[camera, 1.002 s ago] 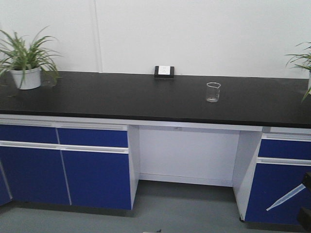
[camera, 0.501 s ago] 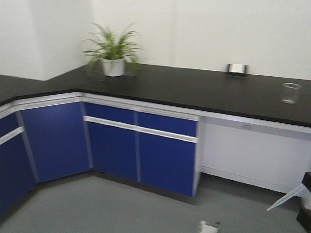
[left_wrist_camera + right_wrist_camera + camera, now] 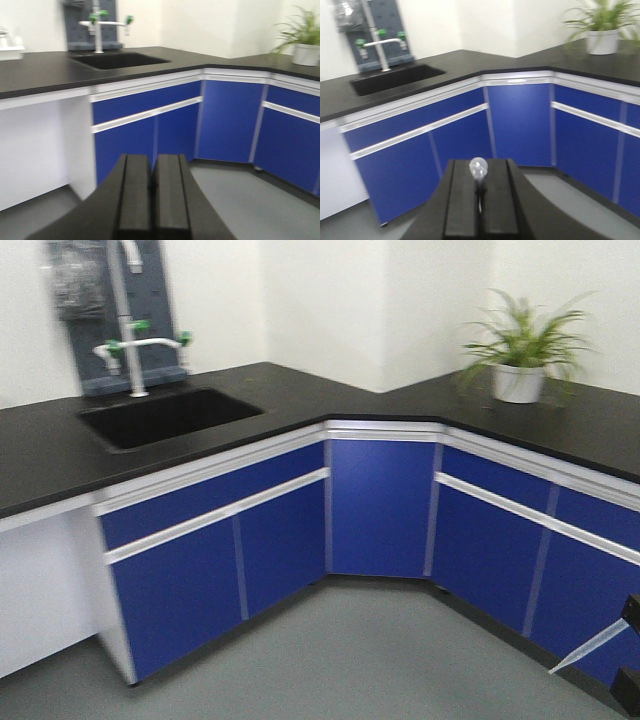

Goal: Grab transparent chemical and place on left bench
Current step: 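Hold the pipette in the right gripper while the base drives to the other bench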

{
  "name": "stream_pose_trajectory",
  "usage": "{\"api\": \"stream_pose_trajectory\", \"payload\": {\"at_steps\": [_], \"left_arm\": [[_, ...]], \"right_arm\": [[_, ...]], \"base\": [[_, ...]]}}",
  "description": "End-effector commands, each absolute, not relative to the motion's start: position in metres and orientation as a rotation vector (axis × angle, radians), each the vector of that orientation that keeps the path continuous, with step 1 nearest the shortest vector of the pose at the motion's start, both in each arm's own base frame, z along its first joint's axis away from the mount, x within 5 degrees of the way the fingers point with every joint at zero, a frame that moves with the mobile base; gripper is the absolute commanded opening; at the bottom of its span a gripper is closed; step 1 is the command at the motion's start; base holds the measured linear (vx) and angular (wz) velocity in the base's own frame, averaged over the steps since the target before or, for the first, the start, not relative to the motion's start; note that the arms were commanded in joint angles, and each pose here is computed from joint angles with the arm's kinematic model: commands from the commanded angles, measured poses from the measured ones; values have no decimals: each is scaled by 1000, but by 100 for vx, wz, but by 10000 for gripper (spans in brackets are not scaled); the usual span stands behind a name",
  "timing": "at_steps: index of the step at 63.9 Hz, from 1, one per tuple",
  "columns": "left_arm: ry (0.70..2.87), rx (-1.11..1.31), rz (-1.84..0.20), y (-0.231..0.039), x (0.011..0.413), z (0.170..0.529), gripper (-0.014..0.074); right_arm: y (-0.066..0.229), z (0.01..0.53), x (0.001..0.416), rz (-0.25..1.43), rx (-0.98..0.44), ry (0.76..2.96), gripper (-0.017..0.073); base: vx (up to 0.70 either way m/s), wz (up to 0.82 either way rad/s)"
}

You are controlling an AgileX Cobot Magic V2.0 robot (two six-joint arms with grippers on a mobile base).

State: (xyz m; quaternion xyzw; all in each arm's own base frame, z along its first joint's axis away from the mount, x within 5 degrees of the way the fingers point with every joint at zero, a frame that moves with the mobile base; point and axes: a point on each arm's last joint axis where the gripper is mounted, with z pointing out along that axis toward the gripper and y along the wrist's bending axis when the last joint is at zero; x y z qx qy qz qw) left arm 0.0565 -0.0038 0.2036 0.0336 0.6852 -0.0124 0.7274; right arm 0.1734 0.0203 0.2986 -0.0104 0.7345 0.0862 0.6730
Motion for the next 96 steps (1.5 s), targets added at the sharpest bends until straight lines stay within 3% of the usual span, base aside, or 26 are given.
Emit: {"api": "stream_pose_trajectory", "payload": {"at_steps": [1, 49, 96], "left_arm": [[1429, 64, -35, -4, 55, 206, -4], [1429, 64, -35, -4, 55, 206, -4], [1429, 64, -35, -4, 55, 206, -4]], "right_arm": [[22, 316, 174, 212, -39, 1541, -8], [22, 316, 174, 212, -39, 1541, -8], [22, 316, 174, 212, -39, 1541, -8]], "base": [[2, 69], [19, 60], [43, 20]]}}
